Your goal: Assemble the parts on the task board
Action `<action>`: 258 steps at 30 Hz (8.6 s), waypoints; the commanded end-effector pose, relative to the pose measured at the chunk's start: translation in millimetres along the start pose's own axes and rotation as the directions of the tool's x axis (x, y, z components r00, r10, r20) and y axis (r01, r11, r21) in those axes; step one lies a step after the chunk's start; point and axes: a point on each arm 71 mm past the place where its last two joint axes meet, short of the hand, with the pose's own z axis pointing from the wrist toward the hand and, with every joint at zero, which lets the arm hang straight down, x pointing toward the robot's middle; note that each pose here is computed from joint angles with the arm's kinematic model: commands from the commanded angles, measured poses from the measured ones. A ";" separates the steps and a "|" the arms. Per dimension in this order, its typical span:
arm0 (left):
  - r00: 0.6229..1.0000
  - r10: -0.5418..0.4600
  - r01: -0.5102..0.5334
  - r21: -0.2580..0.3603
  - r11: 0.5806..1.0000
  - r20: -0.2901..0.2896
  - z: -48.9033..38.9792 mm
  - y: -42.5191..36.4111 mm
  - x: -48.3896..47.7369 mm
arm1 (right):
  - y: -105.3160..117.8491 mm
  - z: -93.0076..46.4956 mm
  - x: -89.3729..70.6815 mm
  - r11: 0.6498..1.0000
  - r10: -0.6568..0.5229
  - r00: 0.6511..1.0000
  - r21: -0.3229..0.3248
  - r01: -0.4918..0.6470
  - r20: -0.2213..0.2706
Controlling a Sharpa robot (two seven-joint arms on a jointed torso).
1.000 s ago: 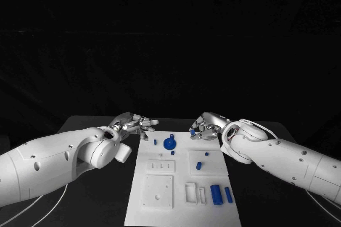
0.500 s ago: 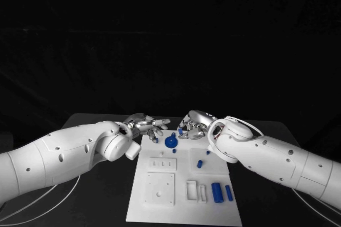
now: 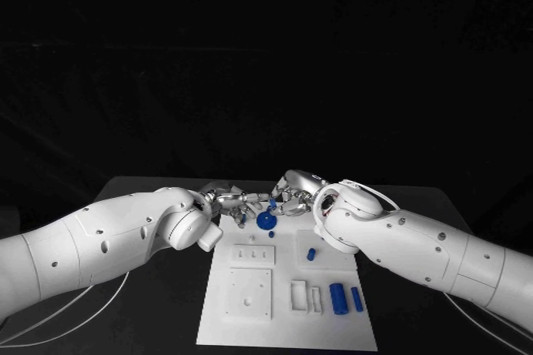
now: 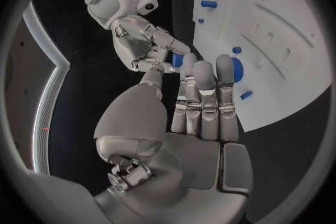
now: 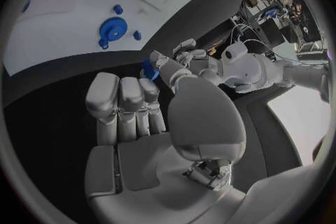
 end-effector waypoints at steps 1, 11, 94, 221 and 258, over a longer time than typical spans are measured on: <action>0.999 0.043 -0.043 -0.055 0.998 -0.010 1.0 1.8 3.3 | 4.3 0.7 0.1 1.000 0.004 1.000 0.019 -0.004 0.012; 0.999 0.045 -0.047 -0.103 0.994 -0.026 3.0 2.2 9.8 | 12.2 1.2 1.3 1.000 0.011 1.000 0.016 -0.011 0.022; 0.999 0.010 -0.012 -0.050 0.999 -0.053 8.6 4.0 28.7 | 13.7 3.3 18.9 0.998 -0.039 0.996 0.043 0.043 -0.079; 0.865 0.469 -0.501 -0.310 0.808 -0.179 22.5 41.0 40.7 | -78.5 -32.3 -59.8 0.961 0.256 0.949 0.060 -0.270 0.182; 0.825 0.524 -0.566 -0.311 0.764 -0.213 21.6 42.1 43.2 | -77.6 -31.1 -58.5 0.960 0.259 0.949 0.059 -0.273 0.177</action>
